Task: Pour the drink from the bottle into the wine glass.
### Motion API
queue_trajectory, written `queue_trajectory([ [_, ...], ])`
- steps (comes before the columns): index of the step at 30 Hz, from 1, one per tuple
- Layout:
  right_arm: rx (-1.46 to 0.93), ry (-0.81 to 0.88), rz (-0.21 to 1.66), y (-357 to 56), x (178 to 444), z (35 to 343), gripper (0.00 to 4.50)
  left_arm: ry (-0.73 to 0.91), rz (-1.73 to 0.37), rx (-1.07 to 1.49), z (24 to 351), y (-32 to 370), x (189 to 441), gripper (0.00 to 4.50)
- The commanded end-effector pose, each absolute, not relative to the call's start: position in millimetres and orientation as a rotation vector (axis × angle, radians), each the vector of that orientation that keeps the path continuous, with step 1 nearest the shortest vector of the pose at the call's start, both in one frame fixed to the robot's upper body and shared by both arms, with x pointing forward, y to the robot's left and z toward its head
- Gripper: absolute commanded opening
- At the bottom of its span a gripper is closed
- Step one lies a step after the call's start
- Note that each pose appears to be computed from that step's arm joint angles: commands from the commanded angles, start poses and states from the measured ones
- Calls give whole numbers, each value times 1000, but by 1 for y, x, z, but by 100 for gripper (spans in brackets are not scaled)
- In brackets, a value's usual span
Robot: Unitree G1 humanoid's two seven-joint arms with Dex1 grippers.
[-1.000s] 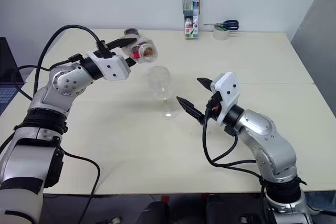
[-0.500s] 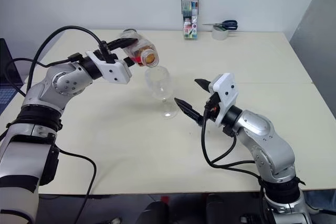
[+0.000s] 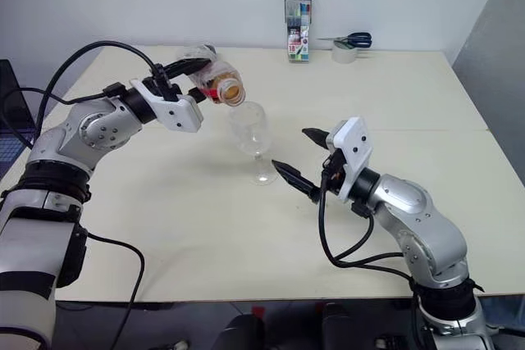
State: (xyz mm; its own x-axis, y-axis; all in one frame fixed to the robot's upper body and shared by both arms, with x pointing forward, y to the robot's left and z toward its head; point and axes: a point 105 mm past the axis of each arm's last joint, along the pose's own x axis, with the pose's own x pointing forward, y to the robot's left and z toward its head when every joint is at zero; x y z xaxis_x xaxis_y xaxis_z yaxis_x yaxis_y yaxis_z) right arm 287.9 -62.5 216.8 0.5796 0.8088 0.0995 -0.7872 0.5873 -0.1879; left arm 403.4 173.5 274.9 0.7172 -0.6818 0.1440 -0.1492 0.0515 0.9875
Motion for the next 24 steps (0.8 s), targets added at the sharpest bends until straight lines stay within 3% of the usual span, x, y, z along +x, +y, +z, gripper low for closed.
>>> queue_trajectory([
  [1, -129, -235, 953, -62, 280, 228, 450, -793, -403, 1512, 300, 175, 399, 167],
  [24, -129, -223, 966, -58, 274, 222, 450, -809, -364, 1571, 304, 177, 403, 167],
])
